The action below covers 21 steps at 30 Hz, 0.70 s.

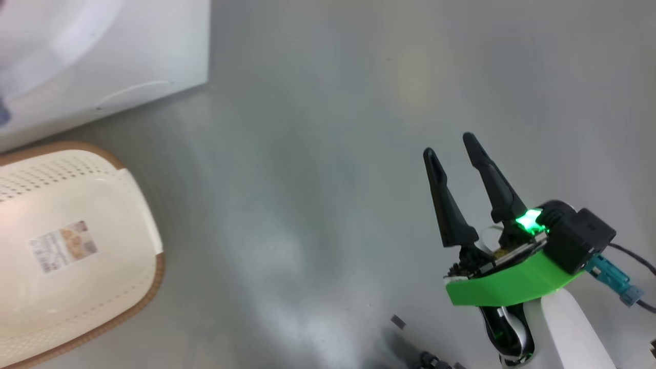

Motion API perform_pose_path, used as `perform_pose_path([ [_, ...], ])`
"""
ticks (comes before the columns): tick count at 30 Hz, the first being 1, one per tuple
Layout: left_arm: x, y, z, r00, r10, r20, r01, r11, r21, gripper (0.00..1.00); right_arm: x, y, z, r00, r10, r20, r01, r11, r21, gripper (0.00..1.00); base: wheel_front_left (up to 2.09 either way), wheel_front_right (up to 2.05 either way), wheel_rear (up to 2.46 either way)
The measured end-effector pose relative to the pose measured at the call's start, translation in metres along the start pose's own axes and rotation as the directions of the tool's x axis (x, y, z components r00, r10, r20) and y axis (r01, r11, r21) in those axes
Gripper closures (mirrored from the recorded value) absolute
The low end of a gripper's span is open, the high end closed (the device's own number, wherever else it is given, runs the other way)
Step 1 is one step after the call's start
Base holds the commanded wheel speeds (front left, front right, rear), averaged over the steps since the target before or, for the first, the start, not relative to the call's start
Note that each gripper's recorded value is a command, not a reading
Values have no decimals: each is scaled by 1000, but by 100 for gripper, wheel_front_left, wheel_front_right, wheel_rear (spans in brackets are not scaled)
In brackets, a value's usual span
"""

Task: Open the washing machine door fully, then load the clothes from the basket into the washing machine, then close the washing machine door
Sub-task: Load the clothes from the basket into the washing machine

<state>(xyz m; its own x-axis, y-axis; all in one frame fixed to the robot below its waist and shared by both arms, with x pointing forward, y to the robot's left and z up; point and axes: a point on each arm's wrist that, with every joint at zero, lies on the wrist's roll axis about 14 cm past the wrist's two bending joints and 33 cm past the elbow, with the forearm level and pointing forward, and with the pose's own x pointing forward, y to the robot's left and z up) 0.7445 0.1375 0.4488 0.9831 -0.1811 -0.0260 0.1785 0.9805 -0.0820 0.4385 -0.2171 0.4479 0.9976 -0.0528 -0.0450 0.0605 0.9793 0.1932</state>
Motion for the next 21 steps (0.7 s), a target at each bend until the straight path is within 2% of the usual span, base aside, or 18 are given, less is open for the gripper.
perform_pose_path([
  [5, -34, 3, -4, 999, 28, 25, -28, 1000, -14, 0, -3, 5, 2, 1000, 17, 5, -16, 1000, -22, 0, 0, 0, 0],
  [10, -80, 6, -19, 999, 50, -1, -50, 999, 4, 0, -4, 15, 4, 999, 45, 9, -45, 999, -26, 0, 0, 0, 0],
  [21, -182, 0, -23, 994, 106, -14, -106, 994, -4, 0, -7, 34, 10, 994, 104, 23, -102, 993, -56, 0, 0, 0, 0],
])
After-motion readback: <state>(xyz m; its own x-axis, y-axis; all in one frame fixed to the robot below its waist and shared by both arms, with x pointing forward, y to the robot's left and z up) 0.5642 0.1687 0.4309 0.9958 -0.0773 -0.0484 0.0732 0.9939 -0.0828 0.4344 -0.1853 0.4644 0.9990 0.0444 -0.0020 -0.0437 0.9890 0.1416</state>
